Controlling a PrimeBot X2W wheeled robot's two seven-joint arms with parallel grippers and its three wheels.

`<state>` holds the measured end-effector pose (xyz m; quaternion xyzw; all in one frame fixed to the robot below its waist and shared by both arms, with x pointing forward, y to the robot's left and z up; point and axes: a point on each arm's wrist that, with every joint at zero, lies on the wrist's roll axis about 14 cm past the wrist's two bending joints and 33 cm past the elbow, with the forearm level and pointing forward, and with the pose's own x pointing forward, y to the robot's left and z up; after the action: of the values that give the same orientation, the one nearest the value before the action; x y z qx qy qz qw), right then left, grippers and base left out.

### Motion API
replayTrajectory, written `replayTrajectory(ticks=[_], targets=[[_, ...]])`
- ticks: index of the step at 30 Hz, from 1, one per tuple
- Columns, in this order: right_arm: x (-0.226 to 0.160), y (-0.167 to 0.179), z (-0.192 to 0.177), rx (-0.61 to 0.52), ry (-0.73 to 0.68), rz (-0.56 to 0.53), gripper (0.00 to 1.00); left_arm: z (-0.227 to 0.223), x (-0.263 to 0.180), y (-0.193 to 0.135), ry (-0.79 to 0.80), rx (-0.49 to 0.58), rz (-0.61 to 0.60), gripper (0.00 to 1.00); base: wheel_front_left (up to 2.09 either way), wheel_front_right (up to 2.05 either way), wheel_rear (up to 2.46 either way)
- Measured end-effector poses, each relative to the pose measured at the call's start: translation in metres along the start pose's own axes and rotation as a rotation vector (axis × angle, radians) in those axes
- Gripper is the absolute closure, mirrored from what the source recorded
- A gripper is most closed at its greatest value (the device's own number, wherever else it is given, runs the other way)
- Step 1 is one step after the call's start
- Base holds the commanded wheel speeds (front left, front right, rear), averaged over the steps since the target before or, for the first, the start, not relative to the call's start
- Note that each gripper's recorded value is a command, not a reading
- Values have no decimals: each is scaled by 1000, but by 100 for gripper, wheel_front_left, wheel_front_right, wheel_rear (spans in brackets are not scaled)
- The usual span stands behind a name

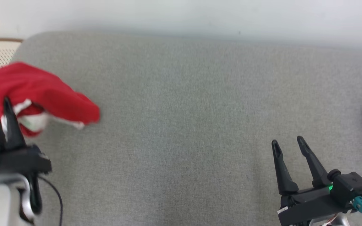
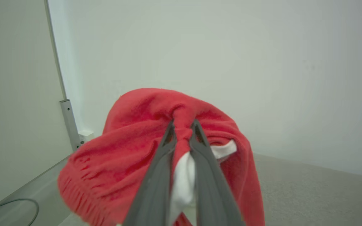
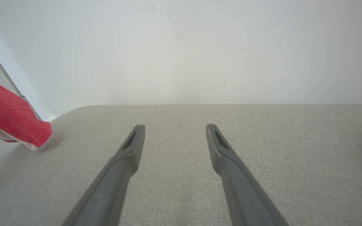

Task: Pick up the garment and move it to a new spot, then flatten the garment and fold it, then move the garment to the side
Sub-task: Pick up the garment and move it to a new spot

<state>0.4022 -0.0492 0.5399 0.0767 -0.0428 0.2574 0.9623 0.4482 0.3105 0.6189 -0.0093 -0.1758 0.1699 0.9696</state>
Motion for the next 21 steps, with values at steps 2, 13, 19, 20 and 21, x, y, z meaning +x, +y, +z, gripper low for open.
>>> replayTrajectory(ticks=[2,13,19,20,21], targets=[[-4,3,6,-2,-15,-3,0,11,-17,1,-30,7,11,100,0,0,0],[-16,14,27,-17,-66,-4,0,44,-66,-28,-77,-21,-72,100,0,0,0],[-26,5,32,-25,-78,-47,0,51,-76,-77,-79,-66,-209,100,0,0,0],[-29,3,33,-26,-81,-56,0,50,-78,-88,-74,-81,-235,100,0,0,0],[-31,0,34,-28,-84,-69,0,48,-81,-99,-62,-93,-266,100,0,0,0]])
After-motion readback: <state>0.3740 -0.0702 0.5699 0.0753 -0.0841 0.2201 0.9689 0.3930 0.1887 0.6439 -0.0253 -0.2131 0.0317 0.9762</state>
